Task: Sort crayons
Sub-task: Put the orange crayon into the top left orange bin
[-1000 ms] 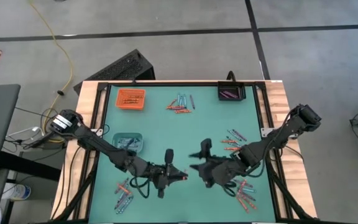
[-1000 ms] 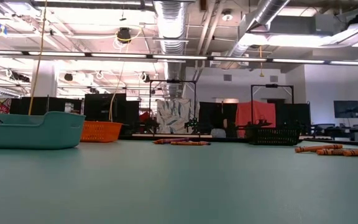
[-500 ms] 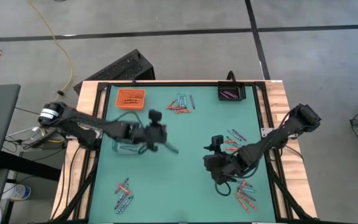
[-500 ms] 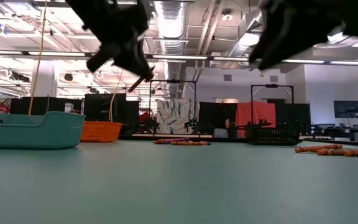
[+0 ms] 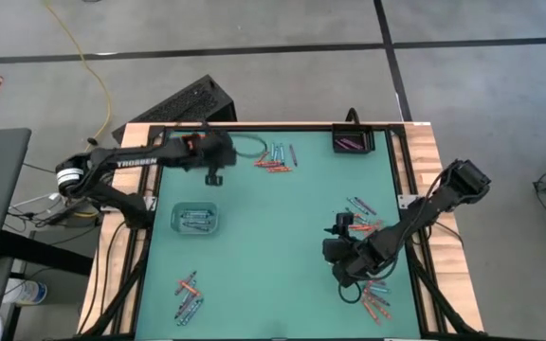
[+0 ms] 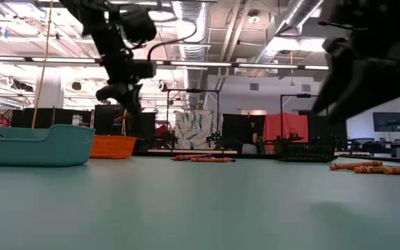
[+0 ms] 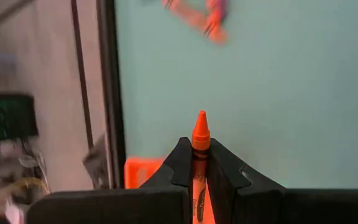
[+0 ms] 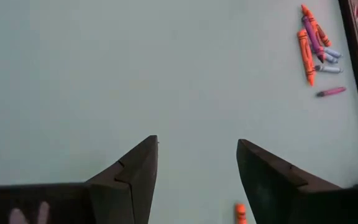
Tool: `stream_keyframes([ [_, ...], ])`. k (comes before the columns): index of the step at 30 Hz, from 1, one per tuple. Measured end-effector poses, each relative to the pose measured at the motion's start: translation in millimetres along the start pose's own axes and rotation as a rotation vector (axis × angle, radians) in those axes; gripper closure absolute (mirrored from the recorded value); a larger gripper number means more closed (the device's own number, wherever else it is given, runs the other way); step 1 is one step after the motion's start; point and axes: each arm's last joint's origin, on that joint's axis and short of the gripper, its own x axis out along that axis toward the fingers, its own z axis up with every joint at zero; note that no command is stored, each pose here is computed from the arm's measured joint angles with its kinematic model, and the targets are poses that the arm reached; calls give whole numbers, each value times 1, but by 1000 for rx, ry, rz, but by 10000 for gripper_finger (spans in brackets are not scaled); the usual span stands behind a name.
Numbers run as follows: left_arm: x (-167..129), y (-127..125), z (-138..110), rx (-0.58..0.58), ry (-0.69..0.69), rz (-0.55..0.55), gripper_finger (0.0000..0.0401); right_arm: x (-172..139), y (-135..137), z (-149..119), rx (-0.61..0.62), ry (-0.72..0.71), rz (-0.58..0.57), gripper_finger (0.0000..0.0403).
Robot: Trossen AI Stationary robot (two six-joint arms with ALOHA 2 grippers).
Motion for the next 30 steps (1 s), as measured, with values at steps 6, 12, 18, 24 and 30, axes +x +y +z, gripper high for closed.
stream_keyframes([
  [6,10,25,-25,-49,44,-21,396,-6,6,-2,-2,-23,6,185],
  [12,17,42,-48,-100,86,-44,396,-5,5,-2,17,-29,-12,185],
  [18,19,50,-68,-160,122,-107,396,-5,5,-1,22,-33,-11,185],
  [24,20,54,-74,-175,131,-109,385,-5,5,0,31,-41,-7,185],
  [30,20,54,-75,-175,135,-110,383,-5,6,1,43,-47,-4,185],
])
